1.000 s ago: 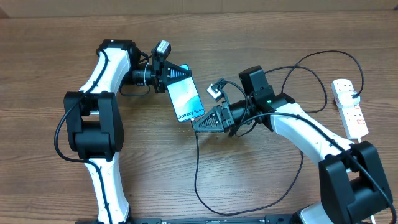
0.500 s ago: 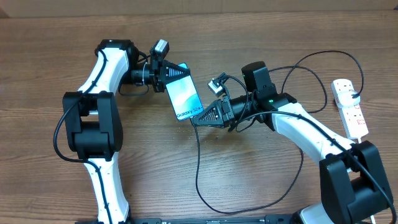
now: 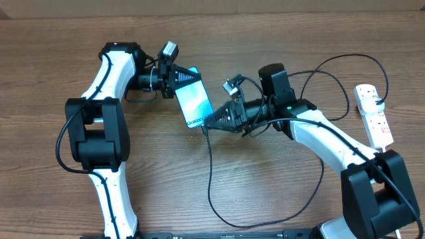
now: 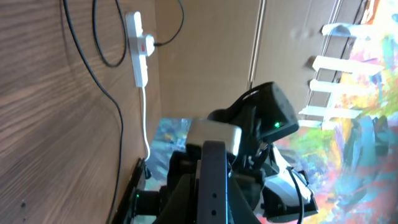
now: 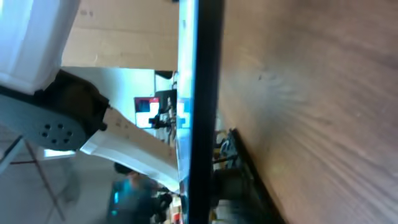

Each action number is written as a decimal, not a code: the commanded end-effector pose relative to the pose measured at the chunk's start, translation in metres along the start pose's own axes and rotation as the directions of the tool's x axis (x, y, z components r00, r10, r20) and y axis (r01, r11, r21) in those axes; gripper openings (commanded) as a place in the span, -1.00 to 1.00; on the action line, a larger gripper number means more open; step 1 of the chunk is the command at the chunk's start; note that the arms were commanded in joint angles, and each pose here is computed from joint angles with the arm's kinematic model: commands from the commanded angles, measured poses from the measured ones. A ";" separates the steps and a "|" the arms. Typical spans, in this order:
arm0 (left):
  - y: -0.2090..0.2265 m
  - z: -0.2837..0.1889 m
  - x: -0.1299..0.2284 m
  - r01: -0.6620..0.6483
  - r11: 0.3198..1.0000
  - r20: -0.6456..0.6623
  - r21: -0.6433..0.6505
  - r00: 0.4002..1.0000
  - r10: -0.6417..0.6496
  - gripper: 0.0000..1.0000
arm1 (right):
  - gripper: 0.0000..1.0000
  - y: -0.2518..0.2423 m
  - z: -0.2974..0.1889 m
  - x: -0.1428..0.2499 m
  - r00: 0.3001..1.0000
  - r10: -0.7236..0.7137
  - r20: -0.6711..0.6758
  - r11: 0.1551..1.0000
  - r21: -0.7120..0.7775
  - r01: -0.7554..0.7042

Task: Plug charger to phone and switch on socket

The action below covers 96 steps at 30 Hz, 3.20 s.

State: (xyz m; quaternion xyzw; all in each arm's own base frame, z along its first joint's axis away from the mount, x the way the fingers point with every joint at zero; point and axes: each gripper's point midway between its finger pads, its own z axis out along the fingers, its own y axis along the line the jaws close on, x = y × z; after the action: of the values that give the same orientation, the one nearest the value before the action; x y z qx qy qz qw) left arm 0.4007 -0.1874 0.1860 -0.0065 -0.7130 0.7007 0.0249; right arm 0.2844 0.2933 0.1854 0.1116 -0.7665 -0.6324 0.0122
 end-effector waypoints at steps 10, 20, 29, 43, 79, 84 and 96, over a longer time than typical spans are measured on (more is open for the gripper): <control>-0.019 0.007 0.003 -0.034 0.999 -0.010 0.026 0.999 0.035 -0.92 | 0.60 0.028 0.004 0.034 0.985 -0.092 -0.146 0.986 -0.151 0.070; -0.019 0.007 0.002 -0.041 0.999 -0.009 0.026 0.999 0.041 -0.92 | -0.42 0.015 0.013 0.033 0.989 -0.083 -0.126 0.995 -0.070 0.074; -0.018 0.007 0.002 -0.046 0.999 -0.010 0.026 0.999 0.046 -0.91 | -0.93 0.003 0.014 0.025 0.996 -0.045 -0.081 0.999 0.005 0.045; -0.011 0.015 0.008 -0.087 0.996 -0.044 -0.015 0.995 0.087 -0.92 | -0.93 0.007 0.015 0.000 1.000 0.016 0.004 1.000 0.021 -0.016; -0.008 0.016 0.015 -0.111 0.993 -0.059 -0.037 0.992 0.109 -0.91 | 1.00 0.025 -0.046 -0.036 0.982 -0.163 0.099 0.980 -0.096 0.173; -0.008 0.020 0.015 -0.135 0.990 -0.070 -0.034 0.989 0.132 -0.92 | 1.00 0.016 -0.040 -0.027 0.981 -0.179 0.076 0.979 -0.082 0.185; -0.008 0.050 0.031 -0.142 0.990 -0.147 -0.026 0.980 0.136 -0.92 | 0.04 0.002 -0.012 -0.014 0.988 -0.150 0.040 0.989 -0.009 0.151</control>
State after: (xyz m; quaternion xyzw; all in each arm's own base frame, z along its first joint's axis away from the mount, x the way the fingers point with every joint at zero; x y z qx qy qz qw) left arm 0.3728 -0.2298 0.1773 -0.0899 -0.7309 0.6752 0.0414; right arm 0.2958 0.2814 0.1877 0.1408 -0.7530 -0.6420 -0.0304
